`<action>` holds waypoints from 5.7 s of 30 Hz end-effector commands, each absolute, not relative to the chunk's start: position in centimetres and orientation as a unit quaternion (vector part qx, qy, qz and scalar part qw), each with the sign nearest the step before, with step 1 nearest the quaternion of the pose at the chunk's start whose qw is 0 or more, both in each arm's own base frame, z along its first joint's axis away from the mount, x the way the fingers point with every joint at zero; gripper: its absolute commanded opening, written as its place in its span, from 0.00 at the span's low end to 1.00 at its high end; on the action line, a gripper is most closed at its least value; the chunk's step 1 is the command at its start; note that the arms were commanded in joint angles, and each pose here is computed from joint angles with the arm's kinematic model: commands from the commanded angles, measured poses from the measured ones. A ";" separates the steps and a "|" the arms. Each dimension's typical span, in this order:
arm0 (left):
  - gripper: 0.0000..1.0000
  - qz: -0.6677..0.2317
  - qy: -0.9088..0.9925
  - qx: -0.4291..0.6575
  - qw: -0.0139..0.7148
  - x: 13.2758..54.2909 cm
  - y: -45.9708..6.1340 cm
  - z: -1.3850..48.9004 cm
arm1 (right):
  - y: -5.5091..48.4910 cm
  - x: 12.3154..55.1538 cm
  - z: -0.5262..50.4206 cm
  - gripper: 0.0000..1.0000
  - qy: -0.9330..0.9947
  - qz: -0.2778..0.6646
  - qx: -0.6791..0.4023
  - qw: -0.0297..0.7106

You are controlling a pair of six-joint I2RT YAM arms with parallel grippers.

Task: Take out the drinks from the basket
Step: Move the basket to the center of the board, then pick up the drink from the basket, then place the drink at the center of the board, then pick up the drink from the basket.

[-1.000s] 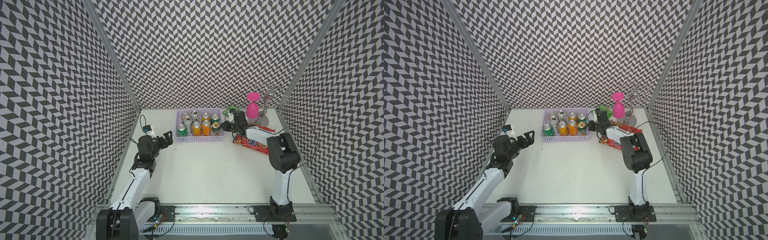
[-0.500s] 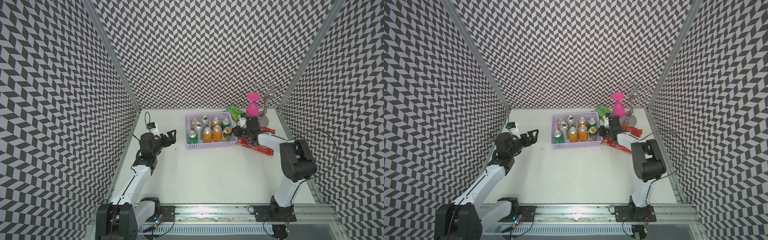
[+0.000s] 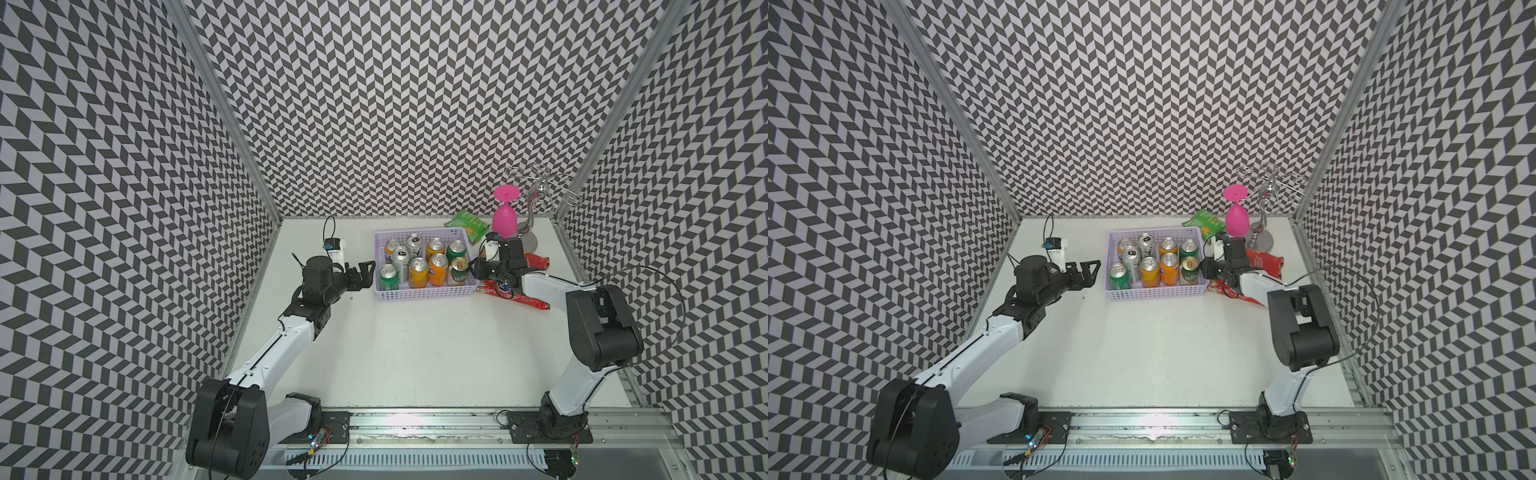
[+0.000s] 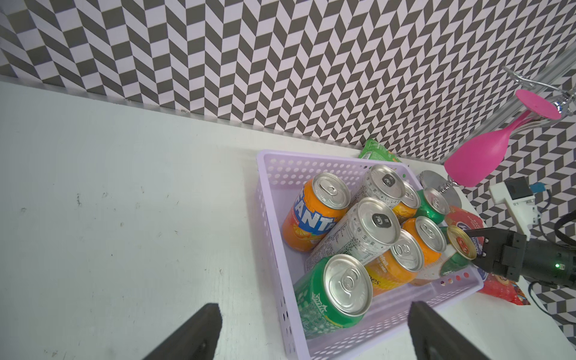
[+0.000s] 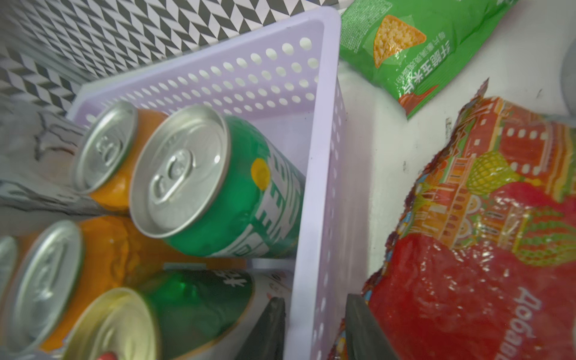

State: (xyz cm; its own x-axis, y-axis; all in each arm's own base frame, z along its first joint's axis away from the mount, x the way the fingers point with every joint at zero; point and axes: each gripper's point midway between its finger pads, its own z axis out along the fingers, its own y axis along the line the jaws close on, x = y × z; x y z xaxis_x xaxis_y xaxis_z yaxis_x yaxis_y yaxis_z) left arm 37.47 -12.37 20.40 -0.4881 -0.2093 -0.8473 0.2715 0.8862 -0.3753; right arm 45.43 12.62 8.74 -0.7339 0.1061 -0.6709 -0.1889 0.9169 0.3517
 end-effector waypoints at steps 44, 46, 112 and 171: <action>0.75 -0.101 0.905 0.197 0.364 40.5 -20.2 11.1 | 3.4 36.3 23.3 1.00 0.808 0.110 0.064 0.575; 0.71 -0.100 0.905 0.196 0.364 40.5 -20.1 11.3 | 3.4 36.3 23.5 1.00 0.807 0.110 0.064 0.576; 0.52 -0.093 0.885 0.029 0.456 31.9 -12.4 15.1 | 4.5 34.4 26.6 1.00 0.783 0.145 0.039 0.603; 0.99 -0.147 0.861 0.187 0.449 42.1 -23.6 19.7 | 4.4 34.2 27.7 1.00 0.777 0.140 0.026 0.613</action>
State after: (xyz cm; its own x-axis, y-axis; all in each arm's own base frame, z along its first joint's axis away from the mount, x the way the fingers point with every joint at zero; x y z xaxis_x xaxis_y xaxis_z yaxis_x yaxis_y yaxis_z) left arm 41.55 -22.45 19.24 -0.5427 0.1600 -0.8245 0.4178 0.9030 -0.0997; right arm 34.23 4.68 25.53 -0.3083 0.2158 -0.9265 -0.1159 0.9582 0.2617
